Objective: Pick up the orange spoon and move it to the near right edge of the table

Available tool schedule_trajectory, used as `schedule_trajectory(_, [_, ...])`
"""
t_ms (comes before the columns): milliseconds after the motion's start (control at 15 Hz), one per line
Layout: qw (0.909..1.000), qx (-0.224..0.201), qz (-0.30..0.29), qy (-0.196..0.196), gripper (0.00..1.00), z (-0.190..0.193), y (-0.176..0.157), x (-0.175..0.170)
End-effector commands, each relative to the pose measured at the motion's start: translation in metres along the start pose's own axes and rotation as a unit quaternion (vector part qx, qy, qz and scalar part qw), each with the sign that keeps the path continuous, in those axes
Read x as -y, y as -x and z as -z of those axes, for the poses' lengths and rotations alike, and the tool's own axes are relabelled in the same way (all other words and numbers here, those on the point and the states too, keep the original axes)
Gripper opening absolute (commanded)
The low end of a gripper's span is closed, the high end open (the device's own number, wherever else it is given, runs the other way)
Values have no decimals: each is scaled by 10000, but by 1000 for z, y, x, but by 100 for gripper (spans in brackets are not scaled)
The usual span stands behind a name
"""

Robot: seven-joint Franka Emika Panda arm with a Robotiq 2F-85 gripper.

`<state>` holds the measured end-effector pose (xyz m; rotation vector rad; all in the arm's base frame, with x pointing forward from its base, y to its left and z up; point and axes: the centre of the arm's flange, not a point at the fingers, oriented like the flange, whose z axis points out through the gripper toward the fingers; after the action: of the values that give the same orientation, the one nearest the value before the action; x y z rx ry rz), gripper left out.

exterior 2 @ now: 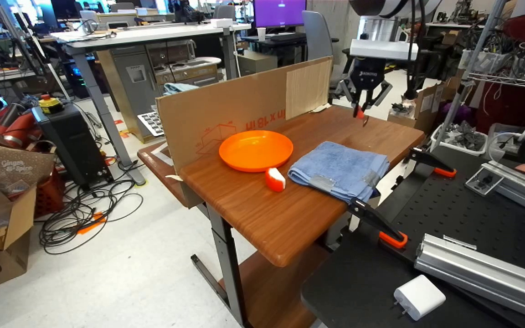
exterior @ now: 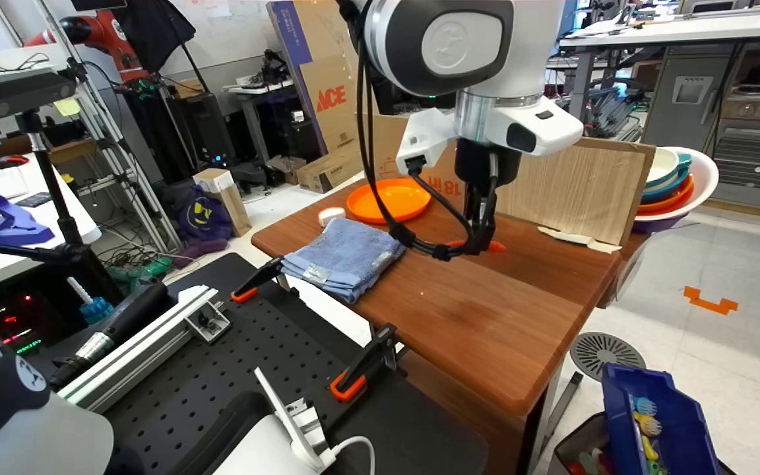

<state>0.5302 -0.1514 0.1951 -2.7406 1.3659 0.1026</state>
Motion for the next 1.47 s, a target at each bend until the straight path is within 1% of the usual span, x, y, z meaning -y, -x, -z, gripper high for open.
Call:
schedule_trajectory(0, [9965,29,626,548,3,25,-6,-25])
schedule_trajectory(133, [9917,-9,989,827,3,37,-18,-38])
schedule_trajectory(267, [9835,-76,1422,1114,3,47,-29,-46])
schedule_trajectory(467, [9699,-149,2024,1344,3,51,-42,-44])
schedule_trajectory(733, [9510,-145,2765,1374,3,40,-48,-33])
schedule_trajectory(933, [9399,-39,3138,1345,3,30,-52,-28])
schedule_trajectory(1133, [9319,-21,3371,1338,3,20,-63,-26])
schedule_trajectory(1400, [9267,69,3496,1376,3,3,-75,-30])
